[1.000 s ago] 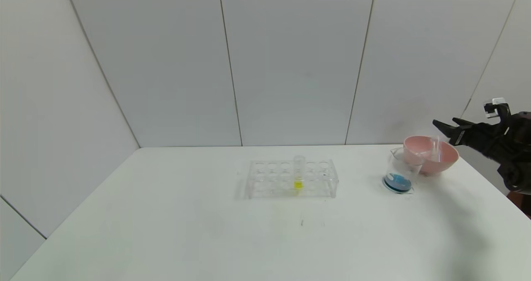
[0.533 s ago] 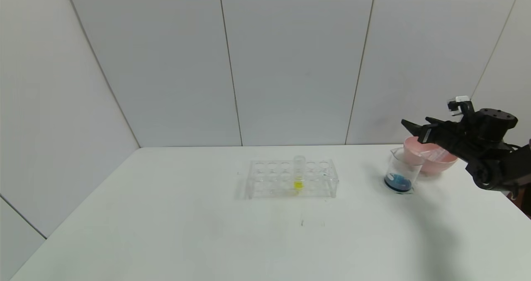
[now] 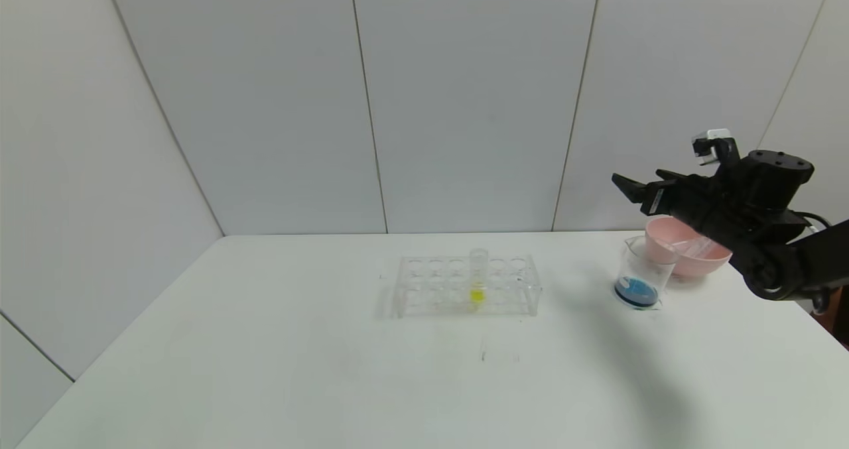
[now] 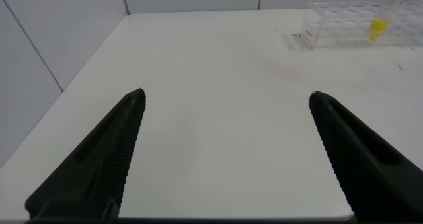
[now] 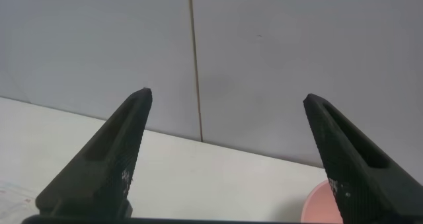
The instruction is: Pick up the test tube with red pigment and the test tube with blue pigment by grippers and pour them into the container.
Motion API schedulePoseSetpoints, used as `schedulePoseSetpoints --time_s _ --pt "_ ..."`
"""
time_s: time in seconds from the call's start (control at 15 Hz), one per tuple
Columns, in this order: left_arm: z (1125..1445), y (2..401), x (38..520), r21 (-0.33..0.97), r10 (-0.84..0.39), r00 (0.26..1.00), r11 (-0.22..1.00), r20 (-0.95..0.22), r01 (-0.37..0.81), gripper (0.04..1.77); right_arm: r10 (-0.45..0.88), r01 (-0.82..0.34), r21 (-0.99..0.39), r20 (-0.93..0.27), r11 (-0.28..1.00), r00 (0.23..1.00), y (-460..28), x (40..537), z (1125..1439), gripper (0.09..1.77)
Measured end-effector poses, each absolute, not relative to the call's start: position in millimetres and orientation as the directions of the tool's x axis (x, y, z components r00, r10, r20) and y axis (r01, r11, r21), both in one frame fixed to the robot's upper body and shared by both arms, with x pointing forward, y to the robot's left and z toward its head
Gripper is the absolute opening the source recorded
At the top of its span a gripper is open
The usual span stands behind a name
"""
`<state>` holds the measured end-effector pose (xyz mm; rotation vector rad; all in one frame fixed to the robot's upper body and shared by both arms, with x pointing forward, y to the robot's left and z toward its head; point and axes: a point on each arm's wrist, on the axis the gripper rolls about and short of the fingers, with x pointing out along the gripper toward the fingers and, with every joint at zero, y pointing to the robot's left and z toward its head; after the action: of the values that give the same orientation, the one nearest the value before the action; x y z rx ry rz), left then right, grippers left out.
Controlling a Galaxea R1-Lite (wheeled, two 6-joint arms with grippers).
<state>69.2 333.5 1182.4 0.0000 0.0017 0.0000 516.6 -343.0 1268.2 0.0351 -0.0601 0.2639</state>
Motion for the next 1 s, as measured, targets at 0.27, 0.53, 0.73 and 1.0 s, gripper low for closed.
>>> schedulePoseSetpoints --time_s 0.27,0.53,0.73,1.0 --pt "1182.4 333.5 69.2 0.000 0.000 1.000 1.000 -0.002 0.000 1.76 0.262 -0.267 0.035 0.115 0.963 0.958 -338.6 468.6 1304.5 1.67" --pt "1182.4 333.5 69.2 0.000 0.000 1.000 1.000 -0.002 0.000 1.76 0.218 -0.228 0.025 0.207 0.973 0.954 -337.4 395.7 1339.1 1.68" --pt "1182.4 333.5 69.2 0.000 0.000 1.000 1.000 -0.002 0.000 1.76 0.207 -0.219 0.008 0.289 0.976 0.935 -336.3 334.0 1354.6 1.69" --pt "1182.4 333.5 69.2 0.000 0.000 1.000 1.000 -0.002 0.000 1.76 0.197 -0.205 -0.026 0.427 0.978 0.883 -336.1 248.3 1372.4 1.70"
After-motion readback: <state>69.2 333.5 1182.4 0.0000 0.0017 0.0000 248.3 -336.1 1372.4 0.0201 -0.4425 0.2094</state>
